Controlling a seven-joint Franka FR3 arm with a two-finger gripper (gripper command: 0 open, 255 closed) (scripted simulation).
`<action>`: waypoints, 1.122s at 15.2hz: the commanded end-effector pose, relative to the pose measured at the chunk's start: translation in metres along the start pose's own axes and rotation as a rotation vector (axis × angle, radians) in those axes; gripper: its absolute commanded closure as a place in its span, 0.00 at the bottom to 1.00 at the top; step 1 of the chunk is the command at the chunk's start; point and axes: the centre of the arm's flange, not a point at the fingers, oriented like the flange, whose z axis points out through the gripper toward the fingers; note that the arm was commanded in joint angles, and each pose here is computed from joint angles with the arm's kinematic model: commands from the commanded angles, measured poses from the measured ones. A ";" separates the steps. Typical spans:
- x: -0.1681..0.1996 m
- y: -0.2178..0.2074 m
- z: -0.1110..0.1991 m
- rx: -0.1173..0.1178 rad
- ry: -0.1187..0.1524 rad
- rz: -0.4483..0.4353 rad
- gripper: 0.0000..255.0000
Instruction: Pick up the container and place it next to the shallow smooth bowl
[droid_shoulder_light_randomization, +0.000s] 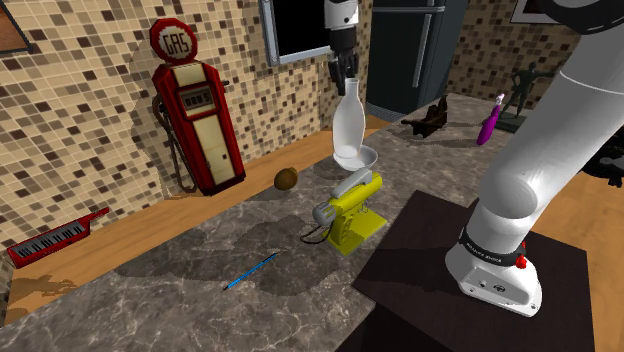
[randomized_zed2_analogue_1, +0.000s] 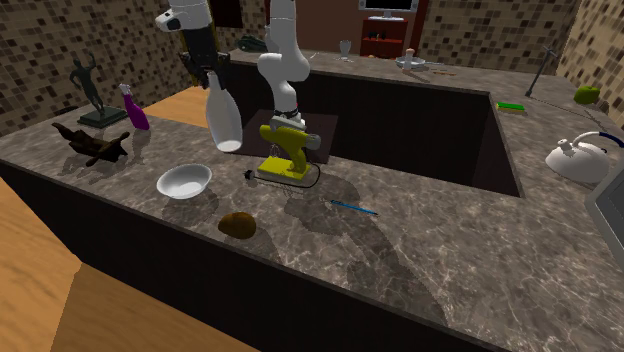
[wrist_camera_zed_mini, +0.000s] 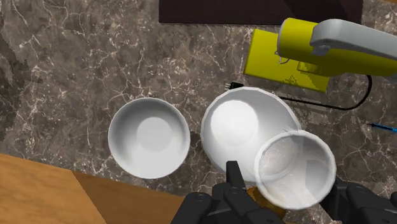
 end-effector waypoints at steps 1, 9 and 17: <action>0.003 0.000 0.012 0.000 0.001 0.000 1.00; 0.008 0.001 0.054 0.000 0.001 0.000 1.00; 0.013 0.001 0.096 0.000 0.001 0.000 1.00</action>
